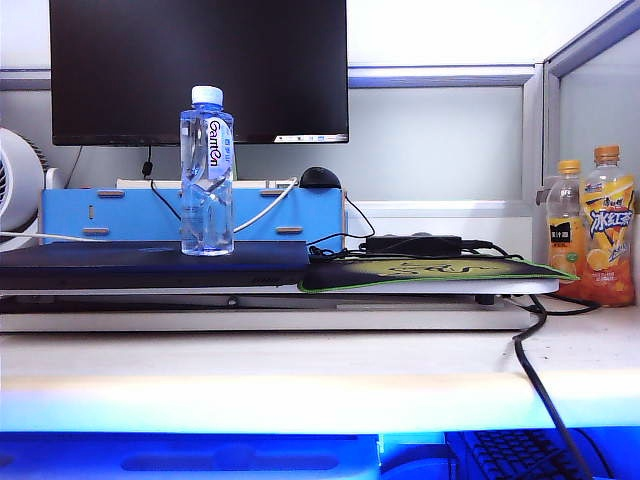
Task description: Pick up the mineral water bottle and place it on the laptop.
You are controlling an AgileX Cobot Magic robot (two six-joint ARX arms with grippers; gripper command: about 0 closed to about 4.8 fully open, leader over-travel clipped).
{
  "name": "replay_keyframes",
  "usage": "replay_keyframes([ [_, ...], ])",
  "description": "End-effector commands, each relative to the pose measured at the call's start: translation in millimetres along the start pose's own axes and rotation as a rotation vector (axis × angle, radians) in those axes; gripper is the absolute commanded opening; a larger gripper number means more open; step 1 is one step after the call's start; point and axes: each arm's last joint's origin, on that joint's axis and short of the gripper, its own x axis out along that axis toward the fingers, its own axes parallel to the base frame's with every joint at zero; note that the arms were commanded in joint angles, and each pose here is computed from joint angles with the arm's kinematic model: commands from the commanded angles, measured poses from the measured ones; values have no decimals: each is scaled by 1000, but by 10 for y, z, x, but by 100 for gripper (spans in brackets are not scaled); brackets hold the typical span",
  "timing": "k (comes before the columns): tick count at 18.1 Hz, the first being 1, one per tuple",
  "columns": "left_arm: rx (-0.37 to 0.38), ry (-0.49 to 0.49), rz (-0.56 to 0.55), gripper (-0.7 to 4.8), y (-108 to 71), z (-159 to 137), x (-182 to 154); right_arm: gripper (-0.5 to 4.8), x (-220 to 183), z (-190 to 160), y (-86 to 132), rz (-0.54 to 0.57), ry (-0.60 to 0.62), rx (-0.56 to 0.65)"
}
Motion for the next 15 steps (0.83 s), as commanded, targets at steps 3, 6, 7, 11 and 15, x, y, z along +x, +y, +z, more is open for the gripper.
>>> replay_keyframes([
  [3, 1, -3, -4, -2, -1, 2, -1, -4, -1077, 994, -681, -32, -104, 12],
  [6, 2, -3, -4, -2, -1, 2, -1, -4, -1852, 1295, -1034, -27, -97, 10],
  [7, 1, -3, -4, -2, -1, 2, -1, -4, -2051, 1343, -1114, -26, -95, 9],
  [11, 1, -3, -4, -2, -1, 2, -1, -4, -2705, 1402, -1364, -69, -53, 4],
  [15, 2, -3, -4, -2, -1, 2, -1, -5, -3075, 1266, -1466, -120, 103, -38],
])
